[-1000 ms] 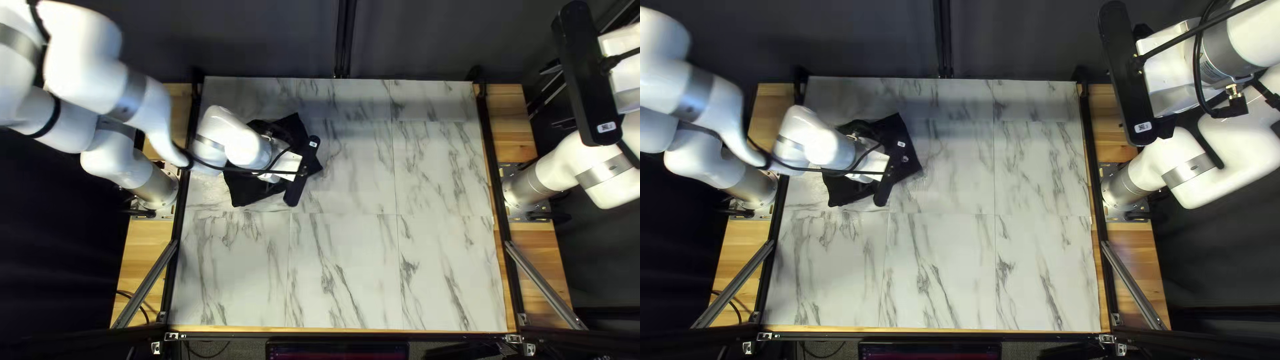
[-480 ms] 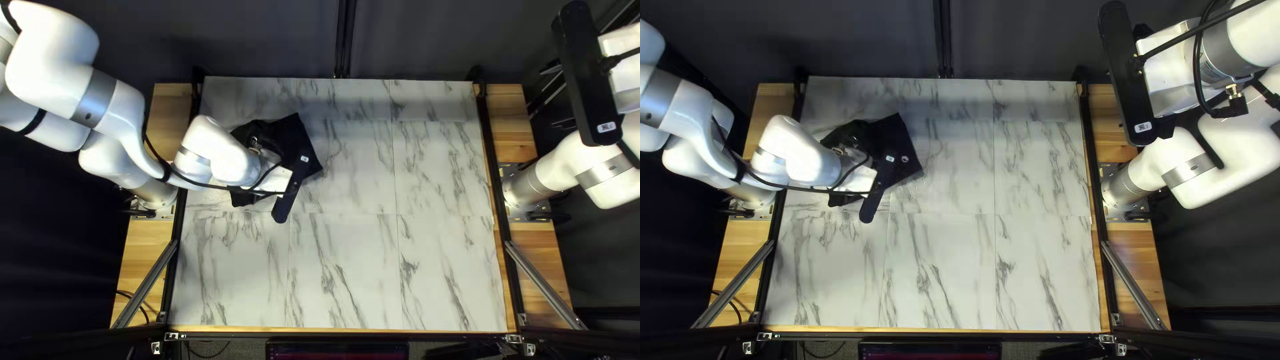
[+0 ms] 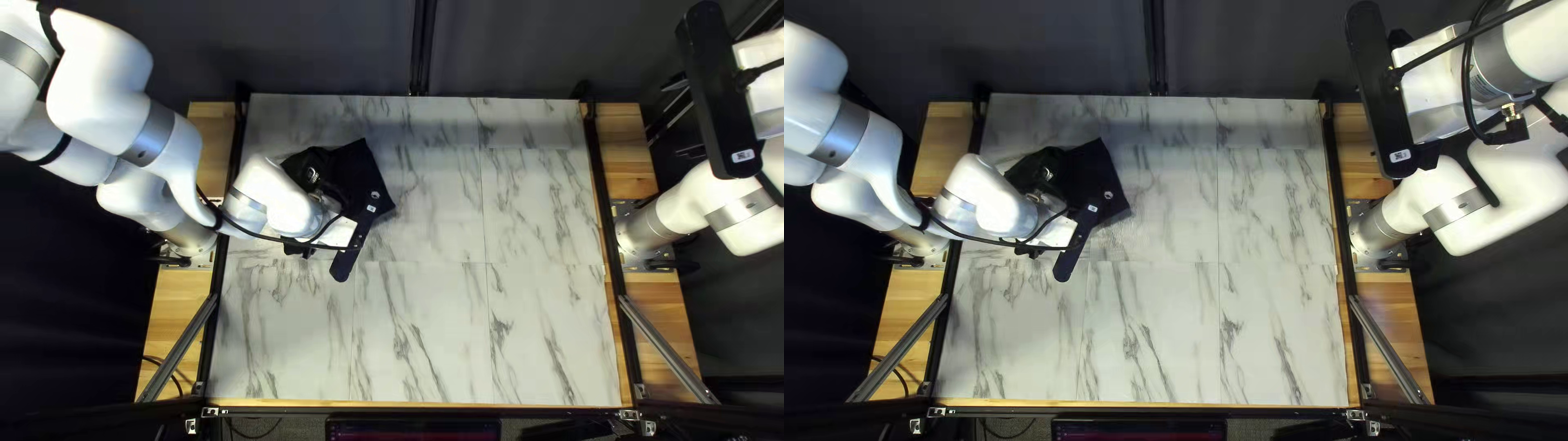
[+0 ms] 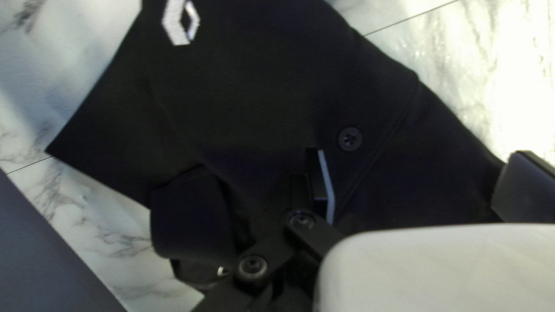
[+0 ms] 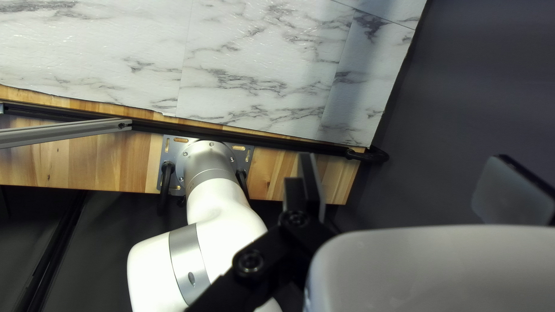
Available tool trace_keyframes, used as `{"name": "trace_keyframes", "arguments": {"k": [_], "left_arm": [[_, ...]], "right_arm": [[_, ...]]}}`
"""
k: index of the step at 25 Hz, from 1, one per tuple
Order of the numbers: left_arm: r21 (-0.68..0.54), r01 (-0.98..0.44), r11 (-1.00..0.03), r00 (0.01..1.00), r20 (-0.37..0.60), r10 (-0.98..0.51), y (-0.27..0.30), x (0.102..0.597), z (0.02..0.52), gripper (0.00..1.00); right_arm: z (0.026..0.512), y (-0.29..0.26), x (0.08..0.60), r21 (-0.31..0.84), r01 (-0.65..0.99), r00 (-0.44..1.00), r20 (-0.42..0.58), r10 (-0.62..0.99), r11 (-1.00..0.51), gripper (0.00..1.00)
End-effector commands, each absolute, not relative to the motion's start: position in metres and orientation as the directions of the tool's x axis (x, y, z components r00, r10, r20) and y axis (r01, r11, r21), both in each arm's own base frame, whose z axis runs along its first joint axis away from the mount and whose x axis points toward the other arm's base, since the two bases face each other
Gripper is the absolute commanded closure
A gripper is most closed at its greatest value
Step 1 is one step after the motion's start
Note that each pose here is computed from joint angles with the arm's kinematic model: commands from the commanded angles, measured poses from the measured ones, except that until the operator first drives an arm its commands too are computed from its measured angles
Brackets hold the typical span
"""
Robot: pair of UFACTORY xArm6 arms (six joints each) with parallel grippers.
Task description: Fold t-shirt
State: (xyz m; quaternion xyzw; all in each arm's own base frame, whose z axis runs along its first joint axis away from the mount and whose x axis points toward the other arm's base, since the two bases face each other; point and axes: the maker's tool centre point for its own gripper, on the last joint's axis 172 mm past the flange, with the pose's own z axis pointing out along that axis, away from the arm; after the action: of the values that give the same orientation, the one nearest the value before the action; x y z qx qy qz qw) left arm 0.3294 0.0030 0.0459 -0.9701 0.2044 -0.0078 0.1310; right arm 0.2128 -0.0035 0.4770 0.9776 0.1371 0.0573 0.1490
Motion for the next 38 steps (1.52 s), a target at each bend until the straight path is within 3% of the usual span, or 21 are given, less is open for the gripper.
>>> {"name": "trace_keyframes", "arguments": {"k": [1, 8, 28, 38], "left_arm": [[-0.261, -0.396, -0.880, 0.915, -0.040, -0.400, -0.001, 0.329, 0.062, 0.00], [-0.303, -0.390, -0.870, 0.918, -0.051, -0.394, 0.003, 0.316, 0.100, 0.00], [-0.231, -0.467, -0.854, 0.881, -0.042, -0.471, 0.011, 0.314, 0.041, 0.00], [-0.259, -0.484, -0.836, 0.870, -0.035, -0.492, 0.002, 0.330, 0.088, 0.00]], "right_arm": [[0.477, -0.004, 0.213, 0.307, 0.251, 0.956, 0.071, 0.285, -0.918, 0.00], [0.477, -0.004, 0.213, 0.307, 0.251, 0.956, 0.071, 0.285, -0.918, 0.00], [0.477, -0.004, 0.213, 0.307, 0.251, 0.956, 0.071, 0.285, -0.918, 0.00], [0.477, -0.004, 0.213, 0.307, 0.251, 0.956, 0.071, 0.285, -0.918, 0.00]]}}
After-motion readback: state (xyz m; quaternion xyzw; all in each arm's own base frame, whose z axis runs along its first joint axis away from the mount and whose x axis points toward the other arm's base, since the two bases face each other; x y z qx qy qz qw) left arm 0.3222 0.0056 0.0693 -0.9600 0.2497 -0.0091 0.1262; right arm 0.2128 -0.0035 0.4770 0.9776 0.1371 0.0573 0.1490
